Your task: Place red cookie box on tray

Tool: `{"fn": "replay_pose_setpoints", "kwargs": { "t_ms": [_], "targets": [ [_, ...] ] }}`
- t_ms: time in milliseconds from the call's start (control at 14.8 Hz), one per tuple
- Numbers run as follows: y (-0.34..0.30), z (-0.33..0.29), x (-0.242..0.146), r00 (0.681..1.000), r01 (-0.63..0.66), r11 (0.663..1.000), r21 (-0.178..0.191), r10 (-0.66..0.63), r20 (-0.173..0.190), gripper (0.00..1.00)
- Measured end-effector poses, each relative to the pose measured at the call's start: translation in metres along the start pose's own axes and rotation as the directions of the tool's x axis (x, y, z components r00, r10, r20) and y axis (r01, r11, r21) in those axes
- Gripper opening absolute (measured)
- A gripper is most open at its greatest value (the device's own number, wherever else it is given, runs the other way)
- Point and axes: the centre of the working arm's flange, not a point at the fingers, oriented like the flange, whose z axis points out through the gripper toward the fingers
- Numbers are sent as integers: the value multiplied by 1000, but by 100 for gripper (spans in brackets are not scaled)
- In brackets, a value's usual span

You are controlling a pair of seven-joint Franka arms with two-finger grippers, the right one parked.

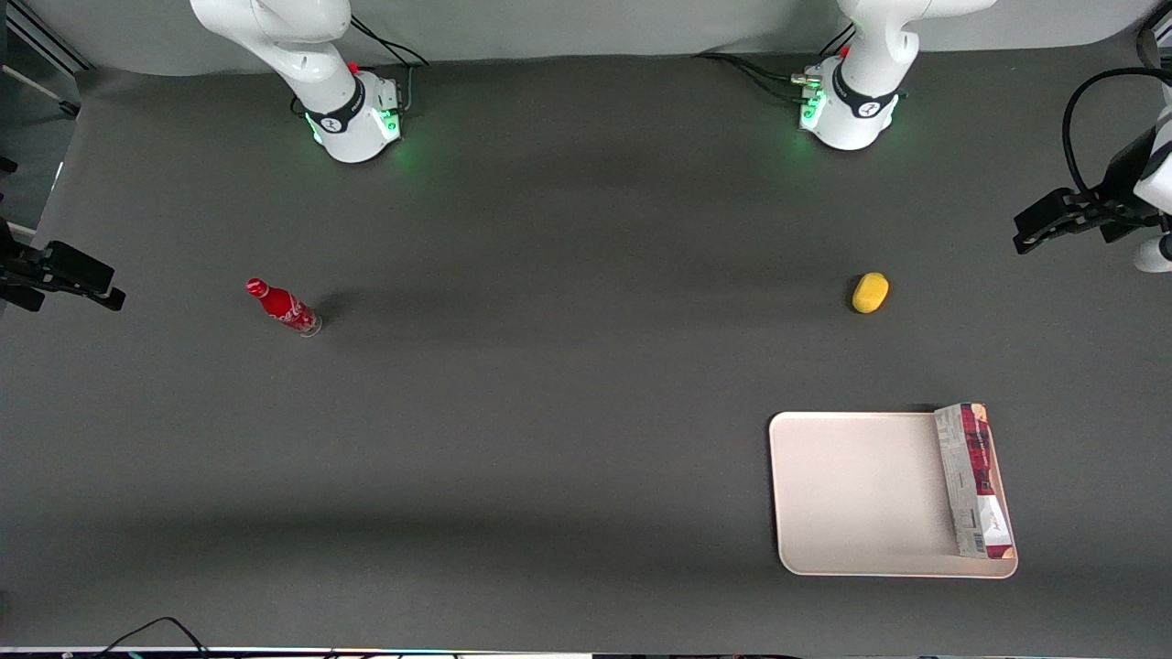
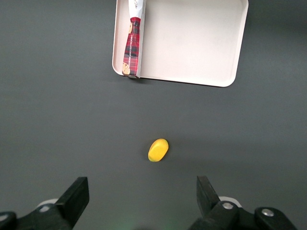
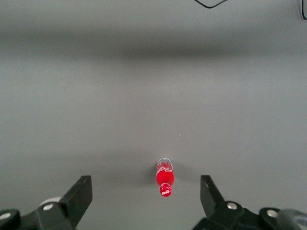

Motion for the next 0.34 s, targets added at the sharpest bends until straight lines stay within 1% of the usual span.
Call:
{"fn": "replay_pose_setpoints", "kwargs": {
  "t_ms": [202, 337],
  "targets": [
    [0, 0, 0, 1000, -5, 1000, 0, 5, 3, 100],
    [1, 0, 0, 1000, -31, 1000, 0, 31, 2, 100]
  ]
}}
